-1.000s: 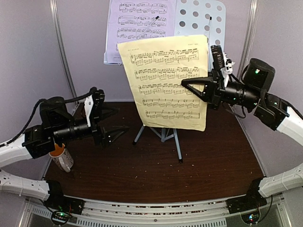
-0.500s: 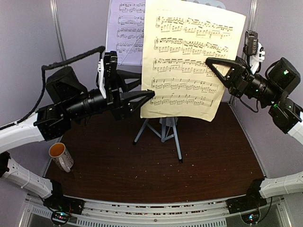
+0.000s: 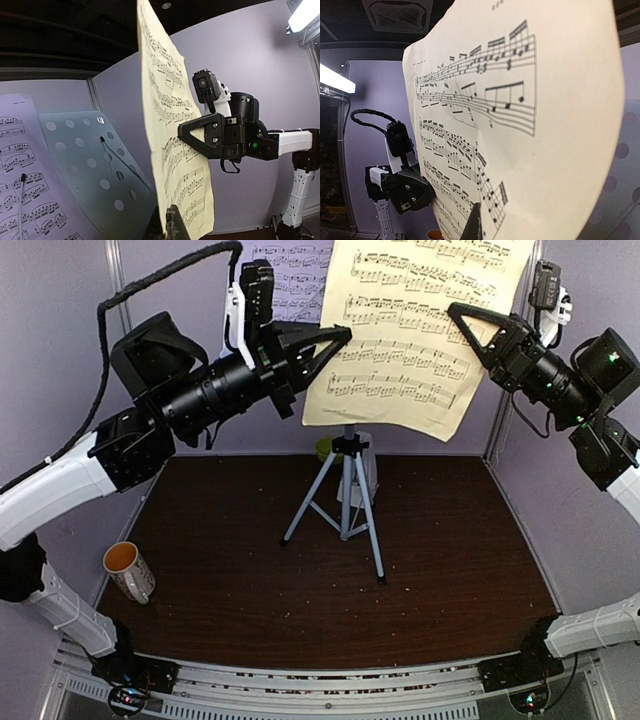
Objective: Set up the instrument practice props
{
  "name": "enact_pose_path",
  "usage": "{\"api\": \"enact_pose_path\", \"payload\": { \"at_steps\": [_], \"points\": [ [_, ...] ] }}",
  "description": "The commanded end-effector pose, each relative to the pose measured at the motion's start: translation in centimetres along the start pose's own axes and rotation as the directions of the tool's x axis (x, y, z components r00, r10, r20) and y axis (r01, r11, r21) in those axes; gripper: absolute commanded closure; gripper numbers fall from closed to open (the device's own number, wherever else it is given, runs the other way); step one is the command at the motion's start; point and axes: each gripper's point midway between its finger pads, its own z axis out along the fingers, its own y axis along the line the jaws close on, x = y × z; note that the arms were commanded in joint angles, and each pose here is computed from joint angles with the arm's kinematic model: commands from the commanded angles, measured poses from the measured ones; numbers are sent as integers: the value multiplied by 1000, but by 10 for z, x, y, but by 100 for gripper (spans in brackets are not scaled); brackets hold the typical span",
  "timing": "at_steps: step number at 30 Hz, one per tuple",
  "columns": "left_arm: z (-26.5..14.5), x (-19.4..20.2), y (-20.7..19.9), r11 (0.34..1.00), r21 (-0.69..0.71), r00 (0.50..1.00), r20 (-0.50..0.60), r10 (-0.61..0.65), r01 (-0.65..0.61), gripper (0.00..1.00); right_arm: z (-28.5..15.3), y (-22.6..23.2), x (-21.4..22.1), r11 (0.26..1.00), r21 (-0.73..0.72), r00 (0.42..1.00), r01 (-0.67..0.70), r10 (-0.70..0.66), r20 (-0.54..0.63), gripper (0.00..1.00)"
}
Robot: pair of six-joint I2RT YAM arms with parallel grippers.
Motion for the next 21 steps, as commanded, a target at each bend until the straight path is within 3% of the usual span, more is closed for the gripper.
{"api": "enact_pose_path", "payload": {
  "at_steps": [1, 3, 10, 21],
  "points": [
    [10, -19, 22, 993, -96, 998, 6, 65, -64, 100, 6, -20, -29, 998, 64, 998, 25, -29, 61, 100],
    [17, -23, 33, 988, -135, 997, -9, 76, -77, 100, 10, -31, -37, 994, 101, 996, 28, -36, 77, 100],
    [34, -40, 86, 965, -262, 1000, 1, 16, -16, 100, 22, -80, -63, 954, 296, 988, 49, -89, 126, 83],
    [24, -36, 132, 910, -401, 995, 26, -99, 101, 100, 30, -133, -59, 871, 490, 988, 38, -105, 109, 65]
  ]
}}
